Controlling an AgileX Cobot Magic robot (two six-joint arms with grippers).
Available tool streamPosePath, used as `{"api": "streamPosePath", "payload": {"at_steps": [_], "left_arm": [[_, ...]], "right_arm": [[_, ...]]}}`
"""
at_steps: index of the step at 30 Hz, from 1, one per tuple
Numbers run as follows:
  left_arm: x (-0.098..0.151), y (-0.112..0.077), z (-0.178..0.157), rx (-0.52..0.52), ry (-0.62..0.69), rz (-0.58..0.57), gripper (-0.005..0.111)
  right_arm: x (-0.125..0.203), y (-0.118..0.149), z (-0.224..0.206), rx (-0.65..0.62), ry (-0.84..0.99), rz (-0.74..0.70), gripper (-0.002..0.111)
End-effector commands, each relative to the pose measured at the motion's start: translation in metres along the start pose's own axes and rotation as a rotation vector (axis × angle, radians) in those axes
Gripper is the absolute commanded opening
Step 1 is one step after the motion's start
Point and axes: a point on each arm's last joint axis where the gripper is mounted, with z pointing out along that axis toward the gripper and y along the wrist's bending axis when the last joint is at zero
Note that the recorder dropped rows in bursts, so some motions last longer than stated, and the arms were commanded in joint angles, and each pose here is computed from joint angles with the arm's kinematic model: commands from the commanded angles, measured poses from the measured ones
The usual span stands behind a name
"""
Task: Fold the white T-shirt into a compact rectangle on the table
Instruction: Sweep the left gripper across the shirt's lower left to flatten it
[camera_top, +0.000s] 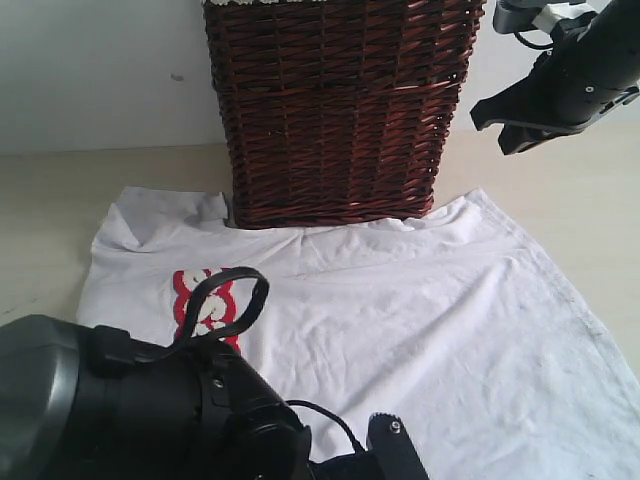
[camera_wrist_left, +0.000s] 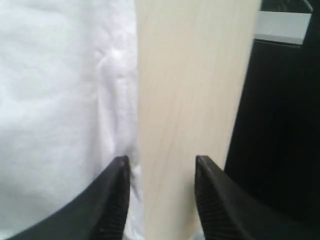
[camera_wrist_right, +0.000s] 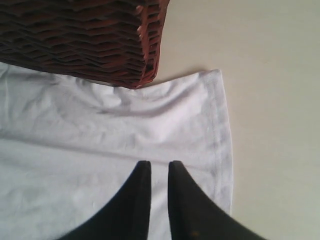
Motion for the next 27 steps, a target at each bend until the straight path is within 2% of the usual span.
{"api": "streamPosePath", "payload": {"at_steps": [1, 2, 3, 4, 5, 6, 9, 12, 15, 20, 27], "left_arm": [[0.003, 0.005, 0.011, -0.016, 0.028, -0.014, 0.037], [0.004, 0.005, 0.013, -0.013, 0.040, -0.017, 0.028], [0.005, 0.005, 0.013, -0.008, 0.045, -0.020, 0.023], [0.006, 0.003, 0.013, 0.005, 0.063, -0.028, 0.009], [0.007, 0.002, 0.013, 0.014, 0.078, -0.031, 0.002], [0.010, 0.000, 0.013, 0.038, 0.108, -0.037, 0.000], [0.013, -0.004, 0.012, 0.081, 0.141, -0.030, 0.000], [0.019, -0.012, 0.010, 0.180, 0.210, 0.027, 0.000], [0.021, -0.013, 0.010, 0.195, 0.226, 0.049, 0.000], [0.017, -0.014, -0.005, 0.166, 0.166, 0.089, 0.000], [0.013, -0.024, -0.048, 0.169, 0.038, 0.106, 0.000]], "right_arm": [[0.000, -0.001, -0.003, 0.000, -0.005, -0.012, 0.014], [0.000, -0.001, -0.003, 0.000, -0.005, -0.012, 0.014], [0.000, -0.001, -0.003, 0.000, -0.005, -0.014, 0.014], [0.000, -0.001, -0.003, 0.000, -0.005, -0.014, 0.014], [0.000, -0.001, -0.003, 0.000, -0.005, -0.014, 0.014], [0.000, -0.001, -0.003, 0.000, -0.005, -0.014, 0.014], [0.000, -0.001, -0.003, 0.001, -0.009, -0.014, 0.014], [0.000, -0.001, -0.003, 0.002, -0.008, -0.021, 0.014], [0.002, -0.001, 0.001, -0.003, 0.015, -0.028, 0.014], [0.014, -0.003, 0.029, -0.028, 0.136, -0.040, 0.013], [0.029, -0.008, 0.069, -0.033, 0.251, -0.058, 0.013]]}}
